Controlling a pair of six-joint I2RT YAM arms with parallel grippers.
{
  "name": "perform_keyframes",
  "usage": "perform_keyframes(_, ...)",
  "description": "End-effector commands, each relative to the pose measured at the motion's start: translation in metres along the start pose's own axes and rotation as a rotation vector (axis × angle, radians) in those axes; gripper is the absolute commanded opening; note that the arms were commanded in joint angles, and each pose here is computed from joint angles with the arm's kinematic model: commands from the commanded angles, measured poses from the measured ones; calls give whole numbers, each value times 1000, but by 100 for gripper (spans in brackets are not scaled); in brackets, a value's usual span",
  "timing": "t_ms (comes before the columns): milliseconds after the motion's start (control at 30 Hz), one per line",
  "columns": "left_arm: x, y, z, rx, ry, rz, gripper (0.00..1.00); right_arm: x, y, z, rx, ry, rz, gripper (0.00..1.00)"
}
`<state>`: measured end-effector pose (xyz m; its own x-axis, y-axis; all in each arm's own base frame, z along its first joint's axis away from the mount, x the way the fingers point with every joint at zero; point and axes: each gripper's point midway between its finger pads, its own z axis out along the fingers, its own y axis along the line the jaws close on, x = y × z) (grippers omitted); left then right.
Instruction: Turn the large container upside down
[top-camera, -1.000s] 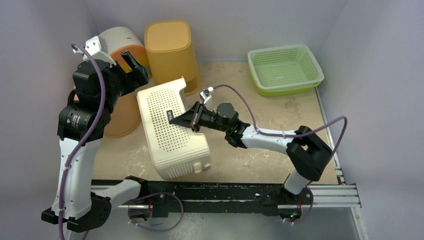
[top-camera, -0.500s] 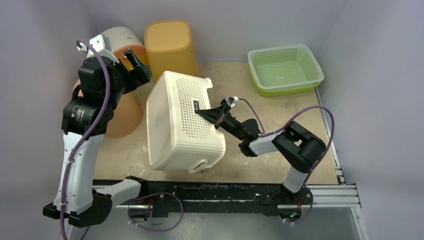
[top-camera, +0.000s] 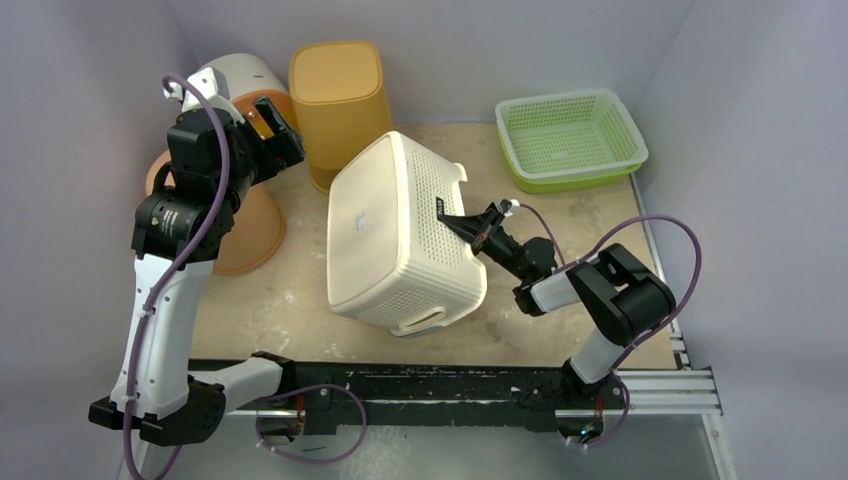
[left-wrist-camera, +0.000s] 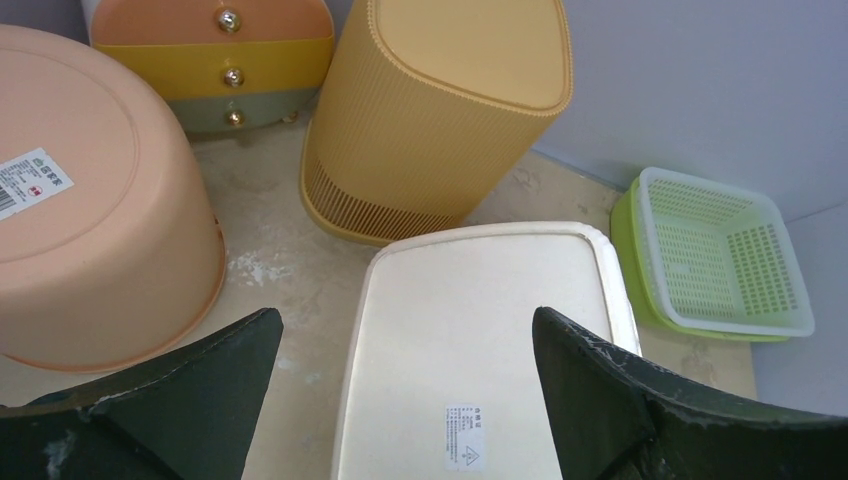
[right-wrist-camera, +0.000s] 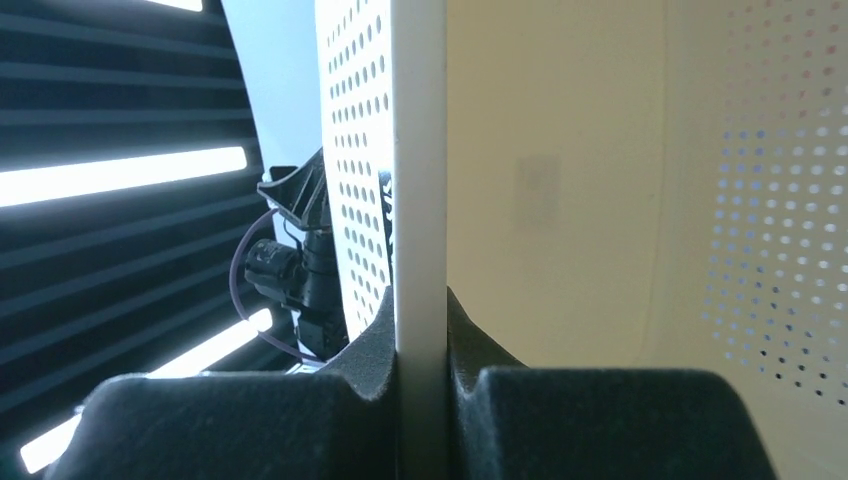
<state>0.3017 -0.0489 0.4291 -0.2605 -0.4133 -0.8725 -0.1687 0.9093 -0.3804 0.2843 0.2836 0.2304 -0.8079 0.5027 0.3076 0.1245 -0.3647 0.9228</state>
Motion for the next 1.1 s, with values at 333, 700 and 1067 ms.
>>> perform_keyframes(333,8,-2,20,-6,9,15,92,-17,-30,-47,7,92,-201,30)
perform_keyframes(700,11,2,22,-28,23,24,92,-39,-45,-49,52,82,-223,29)
perform_keyframes(1067,15,5,23,-38,35,28,92,-59,-64,-36,267,104,-386,30)
